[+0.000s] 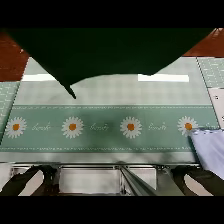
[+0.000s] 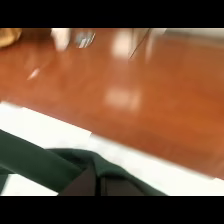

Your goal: Fold the shirts.

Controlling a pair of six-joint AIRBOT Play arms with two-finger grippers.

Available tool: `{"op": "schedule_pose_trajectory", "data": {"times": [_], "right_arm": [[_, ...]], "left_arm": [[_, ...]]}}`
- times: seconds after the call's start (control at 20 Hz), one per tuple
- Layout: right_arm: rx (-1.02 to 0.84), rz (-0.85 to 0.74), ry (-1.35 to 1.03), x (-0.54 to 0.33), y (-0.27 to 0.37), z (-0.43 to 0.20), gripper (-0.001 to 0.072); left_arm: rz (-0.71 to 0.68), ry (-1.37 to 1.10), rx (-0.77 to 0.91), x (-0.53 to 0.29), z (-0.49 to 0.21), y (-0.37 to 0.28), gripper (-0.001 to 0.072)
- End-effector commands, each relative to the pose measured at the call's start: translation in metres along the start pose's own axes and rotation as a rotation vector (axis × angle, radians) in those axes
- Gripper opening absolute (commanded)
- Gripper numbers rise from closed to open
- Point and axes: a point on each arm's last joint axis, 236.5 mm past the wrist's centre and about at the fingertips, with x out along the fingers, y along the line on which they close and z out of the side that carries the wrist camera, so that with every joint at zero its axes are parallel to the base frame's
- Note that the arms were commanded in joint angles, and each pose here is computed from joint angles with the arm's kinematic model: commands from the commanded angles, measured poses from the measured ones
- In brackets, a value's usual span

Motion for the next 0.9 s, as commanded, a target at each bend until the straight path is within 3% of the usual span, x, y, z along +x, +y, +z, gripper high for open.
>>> {"op": "schedule_pose_trajectory", "data": {"times": [0.0, 0.2, 0.35, 0.6, 0.85], "right_arm": [[-0.078, -0.106, -0.101, -0.089, 0.01, 0.012, 0.0024], [-0.057, -0.1, 0.002, -0.12, 0.024, -0.024, 0.0024], [0.001, -0.093, 0.125, -0.101, 0.018, -0.06, 0.0024], [0.125, -0.078, 0.383, -0.012, -0.012, -0.153, 0.0024], [0.238, -0.095, 0.607, 0.098, -0.057, -0.249, 0.0024]], "left_arm": [[0.103, -0.117, 0.159, -0.065, 0.028, -0.041, 0.002], [0.111, 0.042, 0.186, -0.095, -0.024, -0.065, 0.002], [0.11, 0.179, 0.074, -0.085, -0.072, -0.048, 0.002], [0.134, 0.437, -0.243, -0.027, -0.193, 0.03, 0.0021], [0.19, 0.528, -0.525, 0.064, -0.32, 0.105, 0.0021]]}}
